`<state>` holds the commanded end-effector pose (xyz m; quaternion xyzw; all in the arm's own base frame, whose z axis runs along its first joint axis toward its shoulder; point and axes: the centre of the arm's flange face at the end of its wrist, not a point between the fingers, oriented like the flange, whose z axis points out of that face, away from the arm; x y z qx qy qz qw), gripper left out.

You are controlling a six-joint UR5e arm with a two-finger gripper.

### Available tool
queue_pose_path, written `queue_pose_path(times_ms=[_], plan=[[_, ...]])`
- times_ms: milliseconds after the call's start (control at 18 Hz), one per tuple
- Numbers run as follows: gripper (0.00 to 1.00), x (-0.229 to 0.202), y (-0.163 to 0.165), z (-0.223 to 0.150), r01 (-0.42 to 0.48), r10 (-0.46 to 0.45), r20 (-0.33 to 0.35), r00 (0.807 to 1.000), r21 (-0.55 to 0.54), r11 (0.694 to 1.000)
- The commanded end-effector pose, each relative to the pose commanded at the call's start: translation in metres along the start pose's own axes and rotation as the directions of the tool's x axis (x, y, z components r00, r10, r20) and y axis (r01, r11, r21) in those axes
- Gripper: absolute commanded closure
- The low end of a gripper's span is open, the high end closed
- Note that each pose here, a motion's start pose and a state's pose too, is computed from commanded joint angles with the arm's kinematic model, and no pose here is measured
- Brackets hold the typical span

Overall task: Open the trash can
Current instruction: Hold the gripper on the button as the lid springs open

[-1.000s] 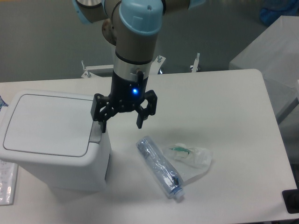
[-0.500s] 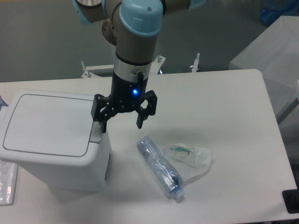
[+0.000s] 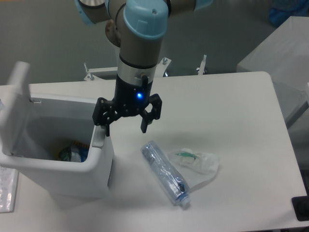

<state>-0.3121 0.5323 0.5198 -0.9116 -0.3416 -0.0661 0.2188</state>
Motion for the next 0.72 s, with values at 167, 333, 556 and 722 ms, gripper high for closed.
queue_pose_path(times_ms=[167,333,556,722], plan=[[0.0,-0.025,-0.034,-0.042,-0.089,0.084,0.06,0.995,0.09,0.992],[0.0,-0.072,-0.036,-0.044,-0.257,0.248,0.206,0.947,0.017,0.966],[0.0,-0.135,-0.038,-0.052,-0.378,0.384,0.304,0.872,-0.081,0.922],[0.0,-0.154,-0.038,-0.058,-0.434,0.445,0.309,0.84,-0.107,0.895]])
